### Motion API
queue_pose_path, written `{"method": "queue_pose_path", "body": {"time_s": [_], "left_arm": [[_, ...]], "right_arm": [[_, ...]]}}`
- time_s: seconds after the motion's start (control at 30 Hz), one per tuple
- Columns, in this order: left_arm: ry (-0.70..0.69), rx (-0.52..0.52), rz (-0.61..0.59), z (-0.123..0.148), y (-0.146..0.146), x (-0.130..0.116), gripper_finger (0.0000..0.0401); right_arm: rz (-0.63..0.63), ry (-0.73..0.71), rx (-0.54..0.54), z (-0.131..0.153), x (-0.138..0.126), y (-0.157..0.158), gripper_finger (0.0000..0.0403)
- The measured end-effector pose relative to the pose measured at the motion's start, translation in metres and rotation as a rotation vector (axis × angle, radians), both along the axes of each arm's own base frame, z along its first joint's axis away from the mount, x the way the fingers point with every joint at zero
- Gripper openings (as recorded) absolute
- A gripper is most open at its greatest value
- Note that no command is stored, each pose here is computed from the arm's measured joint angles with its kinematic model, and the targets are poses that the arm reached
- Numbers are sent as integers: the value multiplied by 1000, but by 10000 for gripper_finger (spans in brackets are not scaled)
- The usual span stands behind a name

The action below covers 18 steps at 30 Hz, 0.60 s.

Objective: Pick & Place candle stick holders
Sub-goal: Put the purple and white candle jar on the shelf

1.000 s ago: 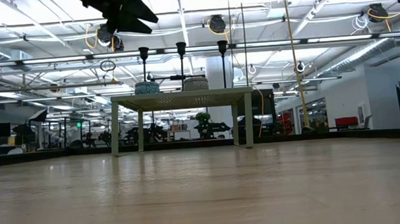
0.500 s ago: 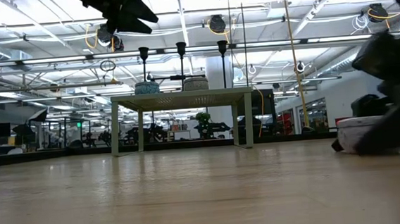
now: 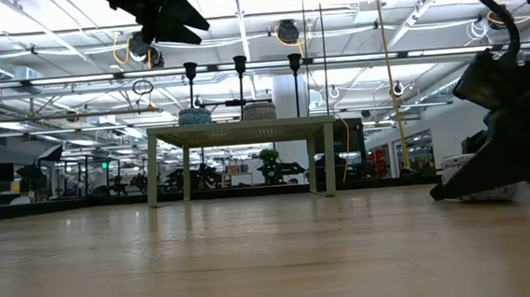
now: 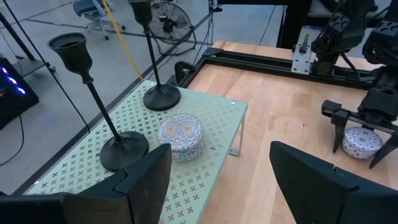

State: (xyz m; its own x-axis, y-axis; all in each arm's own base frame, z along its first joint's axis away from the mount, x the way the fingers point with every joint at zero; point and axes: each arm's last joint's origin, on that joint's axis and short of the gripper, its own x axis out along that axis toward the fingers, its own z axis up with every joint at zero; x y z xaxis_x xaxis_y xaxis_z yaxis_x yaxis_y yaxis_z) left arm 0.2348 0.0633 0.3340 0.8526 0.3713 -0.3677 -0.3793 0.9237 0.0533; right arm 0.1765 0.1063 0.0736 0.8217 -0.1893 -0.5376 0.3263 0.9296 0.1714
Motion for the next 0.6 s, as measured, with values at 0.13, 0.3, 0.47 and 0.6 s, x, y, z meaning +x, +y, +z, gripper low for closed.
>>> {"method": "queue_pose_path", "body": {"time_s": [0.13, 0.3, 0.47, 0.6], "left_arm": [[-1, 1, 0, 0, 0, 0, 273], [-7, 3, 0, 1, 0, 0, 273], [-46, 13, 0, 4, 0, 1, 274], [-52, 14, 0, 5, 0, 2, 274]], "right_arm": [[-95, -62, -141, 3, 2, -6, 277], [-333, -213, -309, 21, 21, -30, 282], [-318, -351, -440, 56, 52, -64, 277], [-239, -487, -566, 89, 80, -89, 279]]}}
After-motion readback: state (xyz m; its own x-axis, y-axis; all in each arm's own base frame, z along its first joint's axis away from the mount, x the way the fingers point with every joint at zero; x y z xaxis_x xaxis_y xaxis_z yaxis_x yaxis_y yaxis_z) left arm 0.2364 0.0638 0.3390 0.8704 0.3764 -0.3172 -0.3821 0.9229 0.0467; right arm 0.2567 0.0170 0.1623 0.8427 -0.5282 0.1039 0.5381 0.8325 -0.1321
